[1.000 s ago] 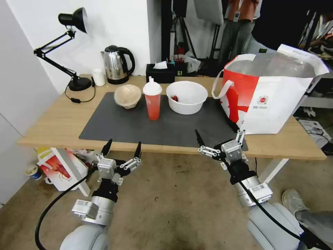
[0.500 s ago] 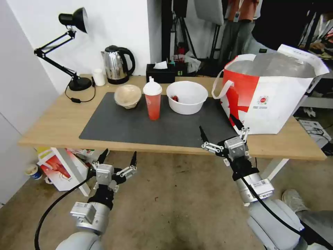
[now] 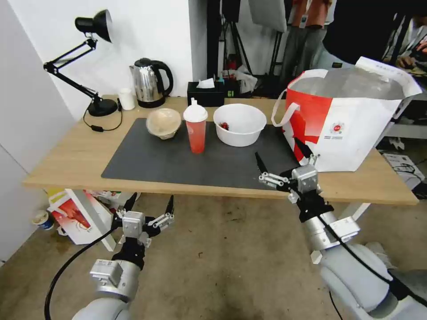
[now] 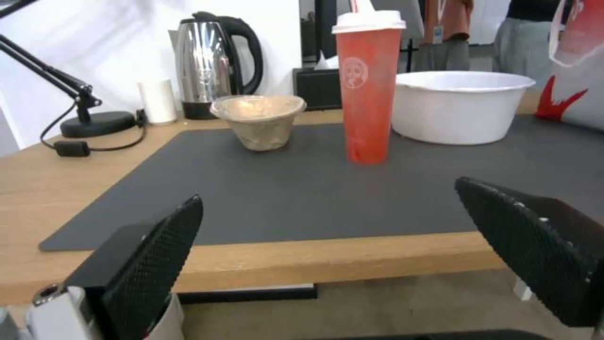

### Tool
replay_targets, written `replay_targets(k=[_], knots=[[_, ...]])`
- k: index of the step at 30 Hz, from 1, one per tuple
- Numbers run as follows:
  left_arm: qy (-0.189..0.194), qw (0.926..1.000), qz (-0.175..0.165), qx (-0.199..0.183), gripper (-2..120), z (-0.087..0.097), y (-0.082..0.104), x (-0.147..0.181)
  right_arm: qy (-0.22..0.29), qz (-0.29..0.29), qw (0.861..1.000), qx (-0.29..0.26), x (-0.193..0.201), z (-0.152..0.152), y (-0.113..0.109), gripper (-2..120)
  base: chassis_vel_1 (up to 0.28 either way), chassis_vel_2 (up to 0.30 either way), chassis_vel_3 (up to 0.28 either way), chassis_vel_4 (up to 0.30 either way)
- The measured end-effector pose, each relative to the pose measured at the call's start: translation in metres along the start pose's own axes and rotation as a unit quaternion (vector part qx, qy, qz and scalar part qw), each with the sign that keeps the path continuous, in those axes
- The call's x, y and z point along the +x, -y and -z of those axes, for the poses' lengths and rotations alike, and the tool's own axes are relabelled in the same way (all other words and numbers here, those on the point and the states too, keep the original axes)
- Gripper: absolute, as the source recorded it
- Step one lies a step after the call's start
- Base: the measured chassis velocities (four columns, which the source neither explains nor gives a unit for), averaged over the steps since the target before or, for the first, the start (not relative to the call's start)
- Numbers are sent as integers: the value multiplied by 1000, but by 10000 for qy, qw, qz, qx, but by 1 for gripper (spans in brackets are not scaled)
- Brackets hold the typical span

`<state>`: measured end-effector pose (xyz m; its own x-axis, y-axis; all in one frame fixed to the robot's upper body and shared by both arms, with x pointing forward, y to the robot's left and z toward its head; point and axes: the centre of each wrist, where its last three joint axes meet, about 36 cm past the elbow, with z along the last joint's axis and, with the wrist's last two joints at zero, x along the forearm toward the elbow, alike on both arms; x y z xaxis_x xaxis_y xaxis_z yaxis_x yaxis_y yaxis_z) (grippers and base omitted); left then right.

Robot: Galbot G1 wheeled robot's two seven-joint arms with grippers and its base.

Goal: Pick up the trash from the table and place it into the takeout bag.

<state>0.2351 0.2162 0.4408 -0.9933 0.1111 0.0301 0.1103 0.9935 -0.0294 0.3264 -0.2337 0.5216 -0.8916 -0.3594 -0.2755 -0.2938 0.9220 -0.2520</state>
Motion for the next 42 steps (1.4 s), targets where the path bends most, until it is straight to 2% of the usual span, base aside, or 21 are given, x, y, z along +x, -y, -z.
replay_targets(k=[6, 13, 16, 19, 20, 23, 24, 30, 33, 38, 42], knots=[[42, 10000, 63, 49, 100, -1, 1, 1, 184, 95, 9993, -325, -41, 13, 28, 100, 0, 0, 0, 0], [153, 9998, 124, 62, 100, 1, 1, 1, 152, 251, 9983, -503, -73, 26, 44, 100, 0, 0, 0, 0], [177, 9997, 144, 40, 100, 2, -1, 2, -63, 337, 9975, -614, -82, 30, 49, 100, 0, 0, 0, 0], [187, 9997, 142, 24, 100, 3, -2, 2, -882, 527, 9895, -1018, -91, 41, 52, 100, 0, 0, 0, 0], [187, 9997, 142, 24, 100, 3, -2, 2, -882, 527, 9895, -1018, -91, 41, 52, 100, 0, 0, 0, 0], [217, 9996, 165, 20, 100, 2, -3, 1, -1419, 650, 9776, -1413, -106, 53, 50, 100, 0, 0, 0, 0], [217, 9996, 165, 20, 100, 2, -3, 1, -1419, 650, 9776, -1413, -106, 53, 50, 100, 0, 0, 0, 0], [248, 9995, 188, 16, 100, 1, -3, -1, -2067, 862, 9581, -1788, -135, 67, 49, 100, 0, 0, 0, 0], [247, 9995, 189, 16, 100, 0, -3, -1, -2241, 993, 9534, -1759, -142, 70, 49, 100, 0, 0, 0, 0], [241, 9995, 179, -8, 100, -1, -5, -1, -2500, 1288, 9496, -1385, -156, 71, 53, 100, 0, 0, 0, 0], [287, 9994, 190, -7, 100, 1, -7, -4, -2769, 1469, 9460, -824, -179, 89, 63, 100, 0, 0, 0, 0]])
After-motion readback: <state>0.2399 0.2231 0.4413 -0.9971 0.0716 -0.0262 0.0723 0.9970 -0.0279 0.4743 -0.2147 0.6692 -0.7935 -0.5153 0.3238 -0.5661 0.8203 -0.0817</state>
